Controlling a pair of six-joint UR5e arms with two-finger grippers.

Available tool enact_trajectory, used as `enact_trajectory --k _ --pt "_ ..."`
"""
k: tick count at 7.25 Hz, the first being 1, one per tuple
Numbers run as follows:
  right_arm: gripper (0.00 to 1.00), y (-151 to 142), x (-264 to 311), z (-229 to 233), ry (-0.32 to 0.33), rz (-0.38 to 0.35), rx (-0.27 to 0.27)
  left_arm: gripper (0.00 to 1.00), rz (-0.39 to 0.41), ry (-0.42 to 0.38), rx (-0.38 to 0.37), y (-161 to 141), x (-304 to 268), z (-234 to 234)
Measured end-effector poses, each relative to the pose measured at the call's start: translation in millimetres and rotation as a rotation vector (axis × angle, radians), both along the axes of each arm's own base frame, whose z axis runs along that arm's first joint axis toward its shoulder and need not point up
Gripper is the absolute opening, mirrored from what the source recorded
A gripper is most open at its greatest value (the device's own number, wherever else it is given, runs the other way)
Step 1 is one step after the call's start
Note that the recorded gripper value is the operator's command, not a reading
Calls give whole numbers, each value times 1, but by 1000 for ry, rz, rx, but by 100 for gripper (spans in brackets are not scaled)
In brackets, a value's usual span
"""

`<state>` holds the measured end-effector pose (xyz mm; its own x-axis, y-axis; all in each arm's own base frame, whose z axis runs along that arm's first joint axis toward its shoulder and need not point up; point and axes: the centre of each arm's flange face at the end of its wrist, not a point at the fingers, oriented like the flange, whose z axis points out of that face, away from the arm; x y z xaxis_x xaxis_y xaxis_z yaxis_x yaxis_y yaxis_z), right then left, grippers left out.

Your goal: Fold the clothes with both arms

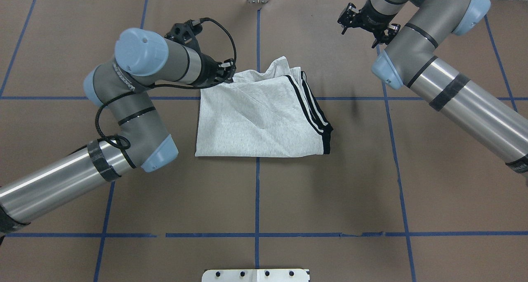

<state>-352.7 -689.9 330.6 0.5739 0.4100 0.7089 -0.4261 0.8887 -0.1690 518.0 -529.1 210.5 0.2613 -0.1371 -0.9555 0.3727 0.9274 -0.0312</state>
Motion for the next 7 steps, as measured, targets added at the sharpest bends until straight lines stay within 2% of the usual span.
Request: enact_trajectory --k 2,3,5,7 --pt "100 -1 9 11 16 -17 18 0 56 -4 75 41 52 -24" --pt "100 -1 11 12 18 -20 22 0 63 -35 106 42 71 -23" --pt "100 0 11 16 20 -22 19 0 13 -104 173 7 103 -14" --pt "100 2 12 26 27 -22 8 0 -40 -166 241 -52 92 15"
